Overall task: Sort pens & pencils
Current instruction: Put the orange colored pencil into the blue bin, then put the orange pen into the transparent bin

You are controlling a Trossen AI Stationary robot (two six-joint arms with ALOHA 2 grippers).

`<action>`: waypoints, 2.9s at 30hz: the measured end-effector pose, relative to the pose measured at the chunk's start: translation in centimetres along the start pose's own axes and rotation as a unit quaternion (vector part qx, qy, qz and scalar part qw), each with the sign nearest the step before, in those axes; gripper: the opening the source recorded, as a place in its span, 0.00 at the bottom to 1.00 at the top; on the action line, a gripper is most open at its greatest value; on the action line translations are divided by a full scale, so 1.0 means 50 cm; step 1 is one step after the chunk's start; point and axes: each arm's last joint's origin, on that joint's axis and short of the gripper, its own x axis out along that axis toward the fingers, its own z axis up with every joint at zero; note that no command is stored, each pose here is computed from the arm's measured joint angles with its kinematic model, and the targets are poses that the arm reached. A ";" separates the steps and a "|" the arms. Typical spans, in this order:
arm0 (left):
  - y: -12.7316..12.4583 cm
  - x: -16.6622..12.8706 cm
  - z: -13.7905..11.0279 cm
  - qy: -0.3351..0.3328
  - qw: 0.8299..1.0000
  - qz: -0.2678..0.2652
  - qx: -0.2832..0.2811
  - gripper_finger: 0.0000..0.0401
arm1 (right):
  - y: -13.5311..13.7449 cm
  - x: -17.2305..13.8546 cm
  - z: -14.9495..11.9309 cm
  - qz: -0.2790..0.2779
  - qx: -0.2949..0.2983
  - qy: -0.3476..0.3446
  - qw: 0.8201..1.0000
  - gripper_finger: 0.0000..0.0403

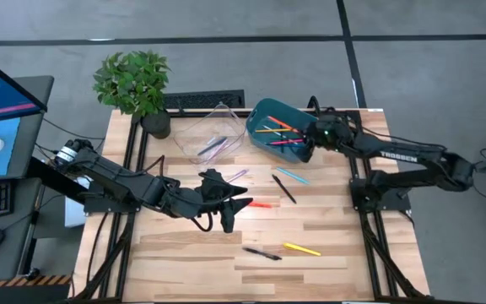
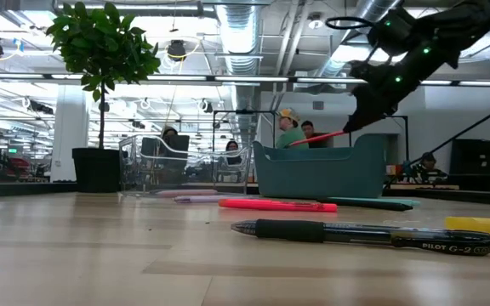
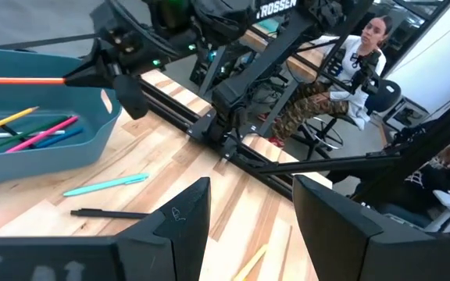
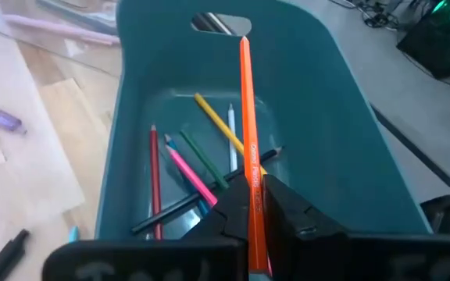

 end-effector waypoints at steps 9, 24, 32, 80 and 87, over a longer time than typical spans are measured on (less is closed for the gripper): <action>0.000 0.000 0.000 0.000 1.000 0.000 0.000 0.43 | -0.011 0.011 0.055 -0.002 -0.011 0.007 1.000 0.31; -0.005 -0.001 -0.014 0.081 0.994 -0.073 0.015 0.43 | -0.026 -0.225 0.178 0.079 0.055 -0.070 0.993 0.54; 0.005 -0.008 -0.035 0.129 0.989 -0.050 0.044 0.43 | 0.031 -0.331 0.061 0.193 0.146 0.065 0.968 0.44; -0.054 -0.078 -0.090 0.132 0.985 -0.069 0.082 0.43 | 0.402 -0.325 -0.084 0.272 0.144 0.229 0.924 0.32; -0.049 -0.075 -0.086 0.110 0.990 -0.043 0.076 0.43 | 0.375 -0.301 -0.089 0.212 0.097 0.245 0.941 0.32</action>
